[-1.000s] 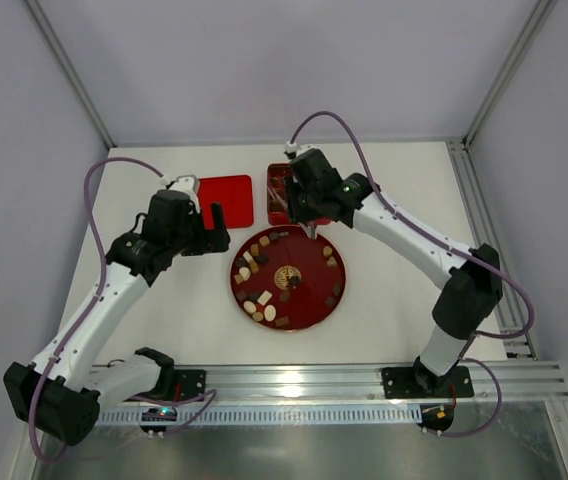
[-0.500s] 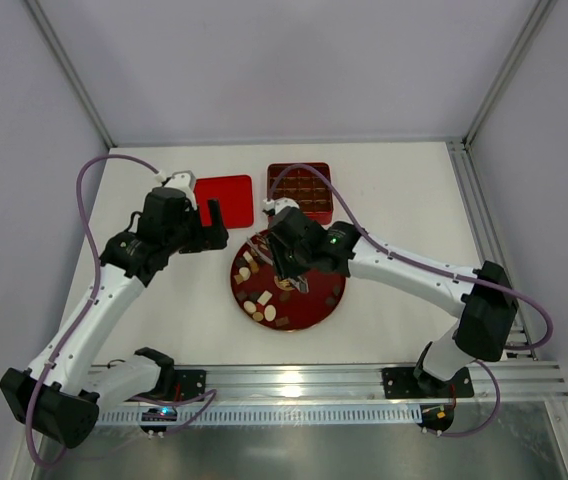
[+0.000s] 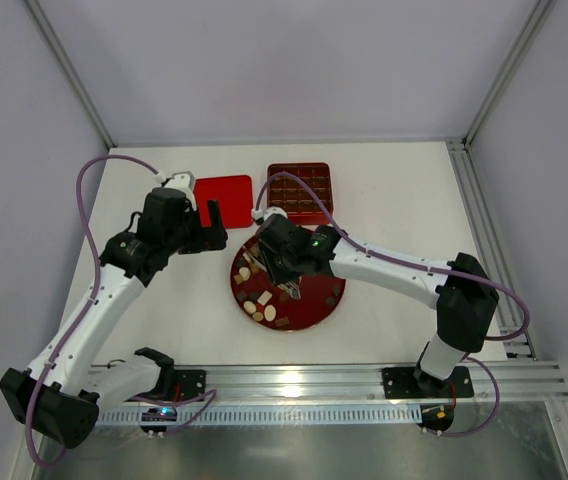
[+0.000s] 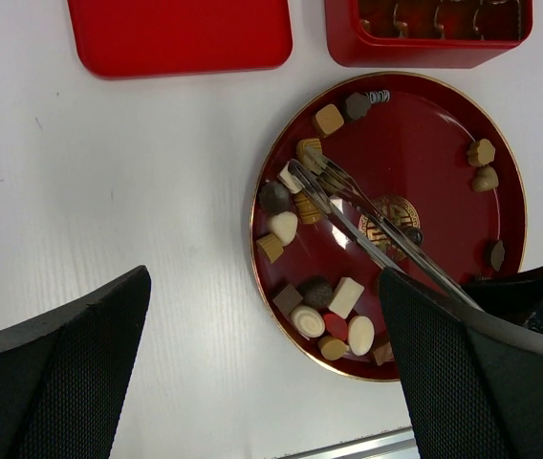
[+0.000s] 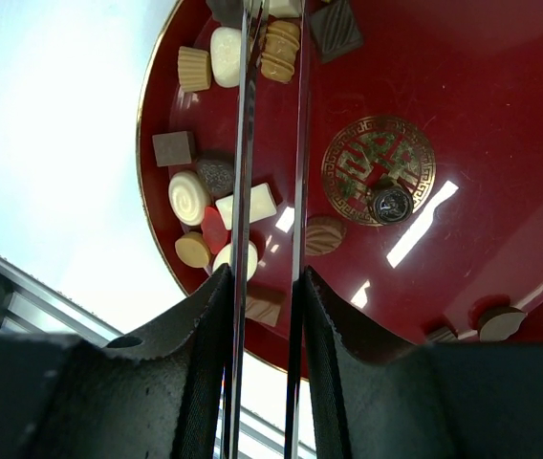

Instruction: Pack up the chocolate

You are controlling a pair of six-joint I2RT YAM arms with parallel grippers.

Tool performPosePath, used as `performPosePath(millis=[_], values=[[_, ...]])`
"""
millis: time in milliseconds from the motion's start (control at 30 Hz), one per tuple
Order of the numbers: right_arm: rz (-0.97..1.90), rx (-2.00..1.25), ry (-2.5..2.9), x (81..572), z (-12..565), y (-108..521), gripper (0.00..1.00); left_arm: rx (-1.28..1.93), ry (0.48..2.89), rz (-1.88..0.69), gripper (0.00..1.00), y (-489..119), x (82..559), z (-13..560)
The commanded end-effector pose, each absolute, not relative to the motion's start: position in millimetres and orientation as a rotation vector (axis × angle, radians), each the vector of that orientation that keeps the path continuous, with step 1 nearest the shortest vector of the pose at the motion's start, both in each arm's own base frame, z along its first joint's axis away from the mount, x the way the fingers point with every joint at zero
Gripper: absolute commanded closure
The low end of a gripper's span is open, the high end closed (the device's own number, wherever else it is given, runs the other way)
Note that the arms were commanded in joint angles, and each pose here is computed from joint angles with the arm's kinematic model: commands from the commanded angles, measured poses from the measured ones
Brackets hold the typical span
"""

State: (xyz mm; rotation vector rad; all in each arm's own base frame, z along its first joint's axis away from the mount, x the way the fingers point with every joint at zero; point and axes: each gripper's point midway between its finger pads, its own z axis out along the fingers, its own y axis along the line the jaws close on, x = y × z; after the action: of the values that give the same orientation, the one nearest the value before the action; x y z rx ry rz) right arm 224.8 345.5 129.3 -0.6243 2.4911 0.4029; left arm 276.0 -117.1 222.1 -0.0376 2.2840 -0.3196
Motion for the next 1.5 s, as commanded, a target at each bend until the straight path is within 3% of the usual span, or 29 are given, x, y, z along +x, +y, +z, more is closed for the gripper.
performPosePath(millis=[0,1467], values=[[0.478,-0.606,2.419,231.7,153.7,363.6,0.64,-0.034,2.233,-0.312,0.0,-114.2,278.2,240.1],[0.404,-0.614,2.487,225.2,128.9,356.6,0.63,-0.031,2.241,-0.322,0.0,-116.9,279.4,235.7]])
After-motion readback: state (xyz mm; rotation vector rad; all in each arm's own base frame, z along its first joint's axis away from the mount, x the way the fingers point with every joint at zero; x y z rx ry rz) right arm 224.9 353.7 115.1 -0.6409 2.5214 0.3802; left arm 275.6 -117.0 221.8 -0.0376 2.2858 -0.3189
